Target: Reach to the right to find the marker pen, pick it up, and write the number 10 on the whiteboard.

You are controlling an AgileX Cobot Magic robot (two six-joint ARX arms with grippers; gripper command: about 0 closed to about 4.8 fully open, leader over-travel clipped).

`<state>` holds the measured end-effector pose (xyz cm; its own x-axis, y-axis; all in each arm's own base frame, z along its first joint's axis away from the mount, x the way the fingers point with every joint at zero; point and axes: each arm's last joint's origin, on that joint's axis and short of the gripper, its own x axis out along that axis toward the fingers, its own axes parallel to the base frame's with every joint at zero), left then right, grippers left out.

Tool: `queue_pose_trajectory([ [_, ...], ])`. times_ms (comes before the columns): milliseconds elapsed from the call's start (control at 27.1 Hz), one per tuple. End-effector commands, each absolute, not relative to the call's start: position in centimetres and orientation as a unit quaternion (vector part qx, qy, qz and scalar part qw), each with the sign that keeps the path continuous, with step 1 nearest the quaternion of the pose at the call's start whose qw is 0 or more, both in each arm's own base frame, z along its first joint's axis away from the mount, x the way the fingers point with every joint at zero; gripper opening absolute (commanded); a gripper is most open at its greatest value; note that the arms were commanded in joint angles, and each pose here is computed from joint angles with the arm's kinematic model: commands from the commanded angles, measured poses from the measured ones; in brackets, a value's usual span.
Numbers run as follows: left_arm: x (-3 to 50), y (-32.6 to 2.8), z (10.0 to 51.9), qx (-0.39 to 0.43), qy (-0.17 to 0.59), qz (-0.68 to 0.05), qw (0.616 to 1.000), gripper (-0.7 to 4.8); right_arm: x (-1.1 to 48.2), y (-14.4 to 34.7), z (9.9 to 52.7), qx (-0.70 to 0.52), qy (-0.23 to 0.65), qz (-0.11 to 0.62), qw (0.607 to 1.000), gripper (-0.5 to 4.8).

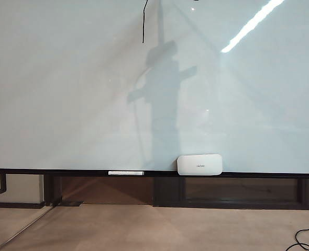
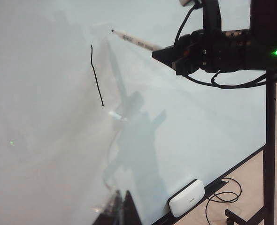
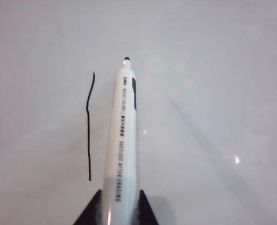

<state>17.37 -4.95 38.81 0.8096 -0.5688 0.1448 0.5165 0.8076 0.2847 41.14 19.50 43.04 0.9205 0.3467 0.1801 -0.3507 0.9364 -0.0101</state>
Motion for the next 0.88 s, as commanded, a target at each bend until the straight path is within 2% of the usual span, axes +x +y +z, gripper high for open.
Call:
queue_pose_trajectory([
  [37,17.23,-4.95,39.10,0.116,-0.124,-0.289,0.942,-0.06,41.42,19.55,42.88,0.016,-0.092,0.177,0.980,-0.04],
  [885,17.31,-5.07,39.03,0.117,-0.124,-0.307,0.936,-0.06,42.38,19.50,42.14,0.044,-0.102,0.180,0.977,-0.04],
])
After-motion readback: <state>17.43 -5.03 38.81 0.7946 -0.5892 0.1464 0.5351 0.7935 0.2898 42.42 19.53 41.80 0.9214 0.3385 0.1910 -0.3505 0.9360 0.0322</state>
